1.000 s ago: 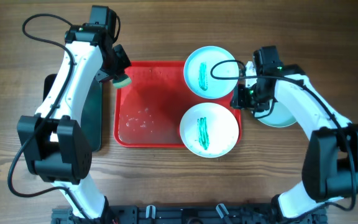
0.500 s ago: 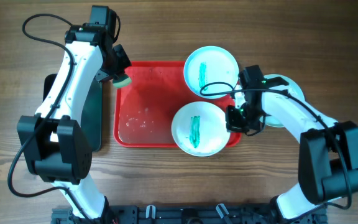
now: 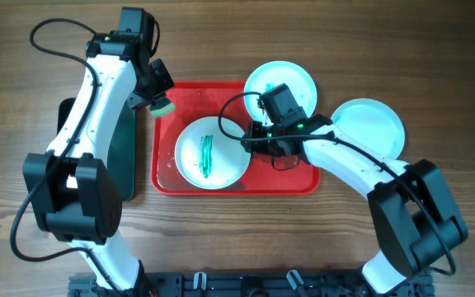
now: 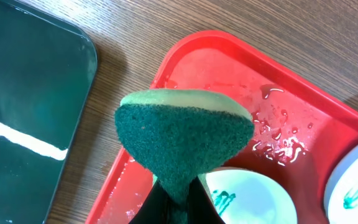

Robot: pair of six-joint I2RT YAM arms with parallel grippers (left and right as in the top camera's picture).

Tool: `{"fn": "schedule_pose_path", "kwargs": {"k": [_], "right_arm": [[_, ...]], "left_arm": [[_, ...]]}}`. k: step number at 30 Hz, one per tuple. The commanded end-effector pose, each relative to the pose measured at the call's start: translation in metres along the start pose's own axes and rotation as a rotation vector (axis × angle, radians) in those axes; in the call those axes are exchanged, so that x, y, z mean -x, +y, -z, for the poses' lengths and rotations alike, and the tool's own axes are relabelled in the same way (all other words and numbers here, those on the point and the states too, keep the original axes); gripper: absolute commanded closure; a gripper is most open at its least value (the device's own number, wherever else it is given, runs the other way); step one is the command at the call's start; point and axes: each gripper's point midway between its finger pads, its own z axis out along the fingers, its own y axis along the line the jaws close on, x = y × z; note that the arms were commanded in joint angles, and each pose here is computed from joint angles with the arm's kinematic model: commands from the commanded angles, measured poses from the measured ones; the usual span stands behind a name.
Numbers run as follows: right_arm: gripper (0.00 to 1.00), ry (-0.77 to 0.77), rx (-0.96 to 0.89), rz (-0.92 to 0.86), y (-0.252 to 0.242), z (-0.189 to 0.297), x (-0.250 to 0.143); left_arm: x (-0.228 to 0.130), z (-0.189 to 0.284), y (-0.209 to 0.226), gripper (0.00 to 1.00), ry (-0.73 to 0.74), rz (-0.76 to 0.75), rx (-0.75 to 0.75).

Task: Clean dirty plates on tray and stack at the side
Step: 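Scrub the second plate with the sponge in the left gripper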

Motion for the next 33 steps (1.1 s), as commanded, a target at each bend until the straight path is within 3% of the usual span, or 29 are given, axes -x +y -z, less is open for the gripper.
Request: {"fn": "schedule_pose_path", "kwargs": {"k": [1, 3, 6, 7, 10, 13, 16, 20, 23, 26, 27, 29, 30, 33], "right_arm": [[0.62, 0.042, -0.028, -0.001, -0.005, -0.019, 0.002], [0.69, 0.079, -0.049, -0.012, -0.006, -0.027, 0.002], [0.92, 0.108, -0.057, -0.025, -0.006, -0.043, 0.0], [0.95, 0.101, -0.054, -0.038, -0.005, -0.045, 0.002], [0.96, 0.053, -0.023, -0.022, 0.002, -0.046, 0.014], [0.96, 0.063, 0.003, 0.031, 0.007, -0.046, 0.012], [0.96, 0.092, 0.039, 0.074, 0.013, -0.046, 0.007], [0.96, 0.108, 0.061, 0.101, 0.016, -0.046, 0.003], [0.96, 0.108, 0.061, 0.102, 0.016, -0.046, 0.004], [0.96, 0.108, 0.061, 0.103, 0.016, -0.046, 0.003], [0.96, 0.108, 0.061, 0.103, 0.016, -0.046, 0.003], [0.96, 0.108, 0.06, 0.103, 0.016, -0.046, 0.004], [0.96, 0.108, 0.06, 0.103, 0.016, -0.046, 0.004], [0.96, 0.108, 0.06, 0.103, 0.016, -0.046, 0.004]], "left_arm": [[-0.006, 0.013, -0.012, 0.96, -0.008, -0.044, -0.035], [-0.016, 0.008, -0.013, 0.96, 0.018, -0.095, -0.022], [-0.035, -0.002, -0.013, 0.96, 0.062, -0.162, -0.001], [-0.044, -0.008, -0.011, 0.96, 0.085, -0.175, 0.011], [-0.068, -0.024, -0.006, 0.96, 0.142, -0.213, 0.042], [-0.106, -0.055, -0.017, 0.96, 0.209, -0.4, -0.035], [-0.111, -0.076, -0.031, 0.96, 0.144, -0.494, -0.077], [-0.114, -0.103, -0.03, 0.96, 0.062, -0.513, -0.084], [-0.155, -0.092, -0.068, 0.96, 0.168, -0.757, -0.331], [-0.164, -0.088, -0.071, 0.96, 0.191, -0.802, -0.365], [-0.155, -0.088, -0.061, 0.96, 0.186, -0.764, -0.3], [-0.108, -0.097, -0.005, 0.96, 0.062, -0.442, 0.061], [-0.099, -0.095, 0.013, 0.96, 0.022, -0.363, 0.162], [-0.085, -0.087, 0.042, 0.96, -0.061, -0.293, 0.339]]}}
